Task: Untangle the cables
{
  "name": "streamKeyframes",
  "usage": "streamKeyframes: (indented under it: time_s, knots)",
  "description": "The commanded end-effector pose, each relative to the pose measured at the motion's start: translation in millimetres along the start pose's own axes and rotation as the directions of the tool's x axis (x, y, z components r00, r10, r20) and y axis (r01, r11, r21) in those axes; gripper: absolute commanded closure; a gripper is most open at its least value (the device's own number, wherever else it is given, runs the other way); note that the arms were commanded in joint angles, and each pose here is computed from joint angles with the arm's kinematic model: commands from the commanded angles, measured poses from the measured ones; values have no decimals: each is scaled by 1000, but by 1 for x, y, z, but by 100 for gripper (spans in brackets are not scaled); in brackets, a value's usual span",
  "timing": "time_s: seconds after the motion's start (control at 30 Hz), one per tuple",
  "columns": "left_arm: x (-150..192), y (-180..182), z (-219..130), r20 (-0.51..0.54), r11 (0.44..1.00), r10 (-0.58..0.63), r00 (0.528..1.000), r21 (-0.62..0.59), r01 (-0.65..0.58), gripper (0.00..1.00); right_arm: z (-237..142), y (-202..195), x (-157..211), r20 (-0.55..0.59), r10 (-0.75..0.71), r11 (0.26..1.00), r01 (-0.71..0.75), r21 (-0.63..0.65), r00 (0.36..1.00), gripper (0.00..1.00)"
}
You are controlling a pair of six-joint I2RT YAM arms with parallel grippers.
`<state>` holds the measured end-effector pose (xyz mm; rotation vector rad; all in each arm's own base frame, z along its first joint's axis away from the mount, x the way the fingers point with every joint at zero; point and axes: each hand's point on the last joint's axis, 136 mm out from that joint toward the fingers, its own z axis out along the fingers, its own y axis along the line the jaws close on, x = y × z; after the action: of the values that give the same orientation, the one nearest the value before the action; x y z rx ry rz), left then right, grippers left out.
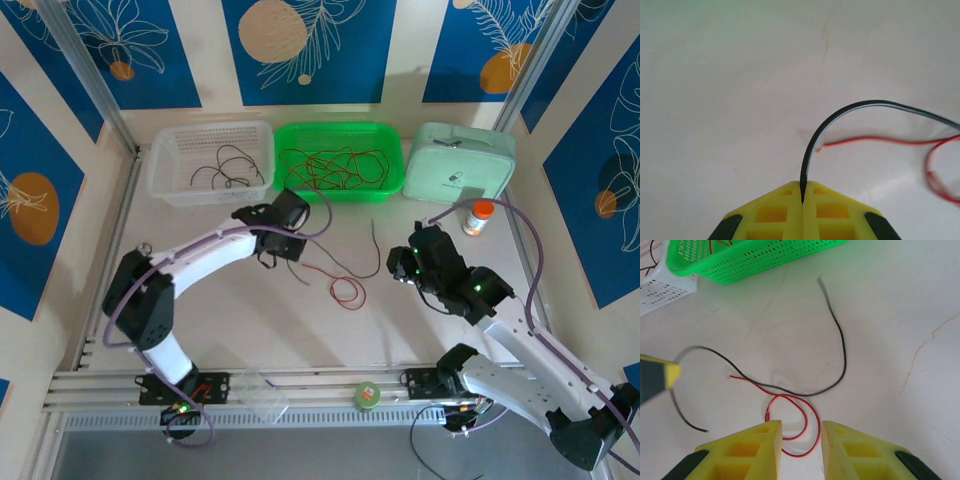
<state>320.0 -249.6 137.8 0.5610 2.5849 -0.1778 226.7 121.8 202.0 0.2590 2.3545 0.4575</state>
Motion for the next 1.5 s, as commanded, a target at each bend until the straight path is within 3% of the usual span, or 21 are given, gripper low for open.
streamKeyframes:
  time_s: [0.0, 0.23, 0.43, 0.77, 1.17, 1.47]
  knots:
    - [-21, 5, -55, 76, 999, 45, 996, -27, -43, 100, -6, -10, -2, 24, 31, 999, -32, 27, 999, 73]
    - [-59, 15, -138, 252, 999, 39, 967, -44, -29, 100, -12, -17, -7, 46, 50, 998, -52, 40, 998, 74]
    - [-87, 29, -205, 404, 996, 33, 914, -88, 2, 100, -10, -21, -1, 32, 71, 997, -73, 39, 997, 76]
    - [-123, 94, -295, 586, 938, 105, 804, -327, 115, 92, -2, -13, 4, -10, 85, 996, -85, 8, 996, 76]
    - [-167, 197, -285, 627, 900, -41, 778, -315, 302, 91, -3, -10, 10, -40, 92, 996, -92, 0, 995, 77]
    - [-203, 279, -248, 669, 847, -160, 726, -284, 449, 92, 2, -14, 25, -81, 112, 994, -112, 7, 990, 77]
